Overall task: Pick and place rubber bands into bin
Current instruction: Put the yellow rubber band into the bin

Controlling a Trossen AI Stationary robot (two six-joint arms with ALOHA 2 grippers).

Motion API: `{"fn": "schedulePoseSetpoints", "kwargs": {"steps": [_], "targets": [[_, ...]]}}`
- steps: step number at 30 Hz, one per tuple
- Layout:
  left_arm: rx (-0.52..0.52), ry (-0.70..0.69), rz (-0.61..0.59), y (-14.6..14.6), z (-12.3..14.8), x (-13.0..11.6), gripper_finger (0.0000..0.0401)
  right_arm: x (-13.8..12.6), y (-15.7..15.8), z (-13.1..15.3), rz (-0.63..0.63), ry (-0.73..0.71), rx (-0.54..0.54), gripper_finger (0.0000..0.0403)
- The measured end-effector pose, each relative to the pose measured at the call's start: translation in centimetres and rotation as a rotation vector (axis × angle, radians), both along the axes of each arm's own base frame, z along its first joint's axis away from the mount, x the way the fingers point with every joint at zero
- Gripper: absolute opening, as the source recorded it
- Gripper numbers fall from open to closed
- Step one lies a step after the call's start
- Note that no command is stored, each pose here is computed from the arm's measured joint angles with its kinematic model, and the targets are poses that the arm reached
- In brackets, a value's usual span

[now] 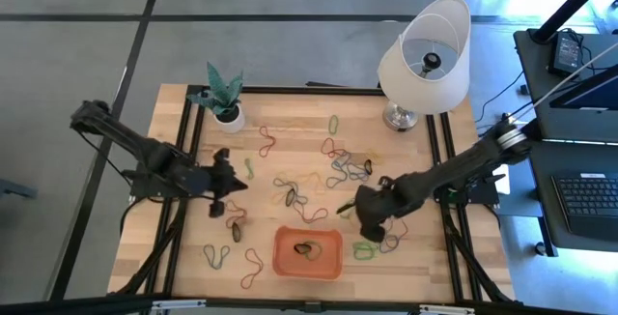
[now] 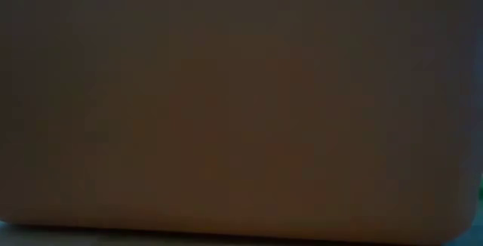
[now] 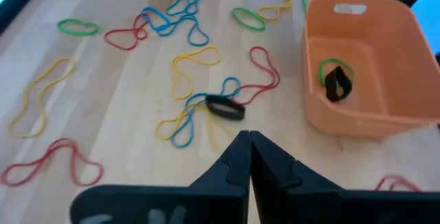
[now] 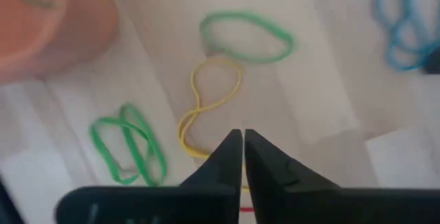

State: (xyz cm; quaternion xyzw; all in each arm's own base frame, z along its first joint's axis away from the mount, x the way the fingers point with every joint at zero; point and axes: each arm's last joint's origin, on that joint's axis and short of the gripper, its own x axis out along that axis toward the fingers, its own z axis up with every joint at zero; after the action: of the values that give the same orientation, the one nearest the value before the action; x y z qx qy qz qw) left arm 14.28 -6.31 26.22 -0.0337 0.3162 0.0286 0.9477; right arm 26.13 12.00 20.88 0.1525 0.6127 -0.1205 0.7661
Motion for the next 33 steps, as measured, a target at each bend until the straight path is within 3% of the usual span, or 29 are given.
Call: {"fn": "schedulePoseSetpoints", "kwargs": {"steps": [6, 12, 21, 26, 33], "targets": [[0.017, -0.029, -0.053, 1.0, 0.4, -2.0, 0.0002, 0.4, 1.9, -3.6, 0.108, 0.152, 0.02, 0.0079], [0.032, -0.055, -0.095, 1.4, 0.8, -2.9, 0.0002, 0.7, 3.1, -5.1, 0.208, 0.155, 0.007, 0.0122], [0.058, -0.062, -0.12, 1.5, 0.9, -3.0, 0.0001, 1.4, 3.6, -7.2, 0.316, 0.173, -0.019, 0.0137], [0.061, -0.057, -0.12, 1.5, 0.9, -3.0, 0.0003, 1.4, 3.9, -8.1, 0.337, 0.204, -0.023, 0.0111], [0.091, -0.004, -0.094, 1.7, 0.4, -3.4, 0.0003, 1.2, 4.6, -8.0, 0.217, 0.194, 0.01, 0.0012]]}}
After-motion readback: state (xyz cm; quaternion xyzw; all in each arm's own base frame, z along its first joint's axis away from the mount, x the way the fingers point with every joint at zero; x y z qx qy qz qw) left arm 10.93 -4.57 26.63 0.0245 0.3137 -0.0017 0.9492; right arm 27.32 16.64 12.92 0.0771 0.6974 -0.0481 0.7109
